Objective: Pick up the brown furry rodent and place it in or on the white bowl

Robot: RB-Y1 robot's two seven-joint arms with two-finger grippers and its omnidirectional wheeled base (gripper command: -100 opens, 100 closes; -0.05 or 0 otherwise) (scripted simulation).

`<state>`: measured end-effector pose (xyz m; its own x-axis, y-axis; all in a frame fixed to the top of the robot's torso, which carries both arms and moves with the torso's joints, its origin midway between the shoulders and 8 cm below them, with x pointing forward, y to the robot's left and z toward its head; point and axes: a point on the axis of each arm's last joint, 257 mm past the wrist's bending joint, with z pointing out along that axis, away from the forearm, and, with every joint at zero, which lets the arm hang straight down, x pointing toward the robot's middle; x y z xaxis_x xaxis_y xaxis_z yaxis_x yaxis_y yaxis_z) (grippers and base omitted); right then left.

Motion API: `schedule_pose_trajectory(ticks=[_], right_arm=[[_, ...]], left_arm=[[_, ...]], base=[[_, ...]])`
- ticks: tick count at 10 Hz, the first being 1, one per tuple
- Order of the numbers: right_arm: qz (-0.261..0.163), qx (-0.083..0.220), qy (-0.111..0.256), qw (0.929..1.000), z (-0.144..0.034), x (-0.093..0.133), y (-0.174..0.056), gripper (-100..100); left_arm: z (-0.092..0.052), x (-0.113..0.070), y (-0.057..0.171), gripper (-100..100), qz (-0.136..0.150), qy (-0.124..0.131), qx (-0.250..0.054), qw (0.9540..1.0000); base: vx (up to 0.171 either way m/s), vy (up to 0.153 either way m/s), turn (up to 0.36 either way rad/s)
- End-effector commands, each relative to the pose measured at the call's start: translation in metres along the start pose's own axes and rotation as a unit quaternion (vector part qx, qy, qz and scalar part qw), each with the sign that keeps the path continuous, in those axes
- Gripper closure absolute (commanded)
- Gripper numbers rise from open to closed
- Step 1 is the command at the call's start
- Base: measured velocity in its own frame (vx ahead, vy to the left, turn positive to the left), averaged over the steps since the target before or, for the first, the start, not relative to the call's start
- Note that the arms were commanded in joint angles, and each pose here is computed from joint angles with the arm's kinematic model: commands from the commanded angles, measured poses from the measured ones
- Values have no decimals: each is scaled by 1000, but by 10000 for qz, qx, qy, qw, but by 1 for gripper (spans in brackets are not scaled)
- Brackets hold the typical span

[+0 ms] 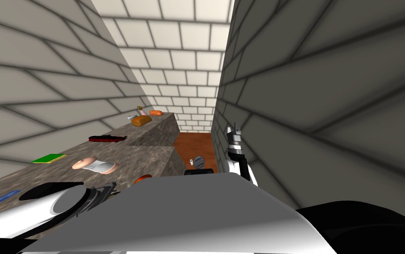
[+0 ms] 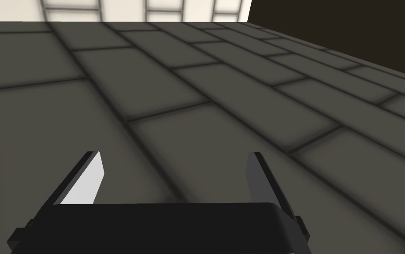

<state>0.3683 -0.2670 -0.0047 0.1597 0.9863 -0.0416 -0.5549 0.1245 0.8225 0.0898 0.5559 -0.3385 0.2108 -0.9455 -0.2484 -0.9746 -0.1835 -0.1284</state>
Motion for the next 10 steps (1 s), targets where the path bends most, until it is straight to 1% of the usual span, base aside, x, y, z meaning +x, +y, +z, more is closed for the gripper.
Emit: schedule_pose_trajectory(ticks=[1, 2, 3, 4, 5, 6, 7, 10], right_arm=[[0, 0, 0, 10000, 0, 0, 0, 0], [0, 0, 0, 10000, 0, 0, 0, 0], [0, 0, 0, 10000, 0, 0, 0, 0], [0, 0, 0, 10000, 0, 0, 0, 0], [0, 0, 0, 10000, 0, 0, 0, 0], [0, 0, 0, 10000, 0, 0, 0, 0], [0, 0, 0, 10000, 0, 0, 0, 0], [1, 0, 0, 10000, 0, 0, 0, 0]], left_arm=[[0, 0, 0, 100, 0, 0, 0, 10000], [0, 0, 0, 0, -1, 0, -1, 10000], [-10, -1, 0, 100, 20, 8, -1, 10000], [-15, -1, 0, 100, 33, 11, -1, 10000], [-11, -1, 0, 100, 24, 6, 9, 10000], [-12, -2, 0, 0, 25, 7, 1, 10000], [-17, -2, 8, 100, -75, 84, -123, 9999], [-26, -4, 19, 100, -217, 193, -277, 9992]], base=[[0, 0, 0], [0, 0, 0], [11, -5, 48], [19, -9, 37], [8, -4, 9], [0, 0, 0], [19, -33, -37], [29, -53, -25]])
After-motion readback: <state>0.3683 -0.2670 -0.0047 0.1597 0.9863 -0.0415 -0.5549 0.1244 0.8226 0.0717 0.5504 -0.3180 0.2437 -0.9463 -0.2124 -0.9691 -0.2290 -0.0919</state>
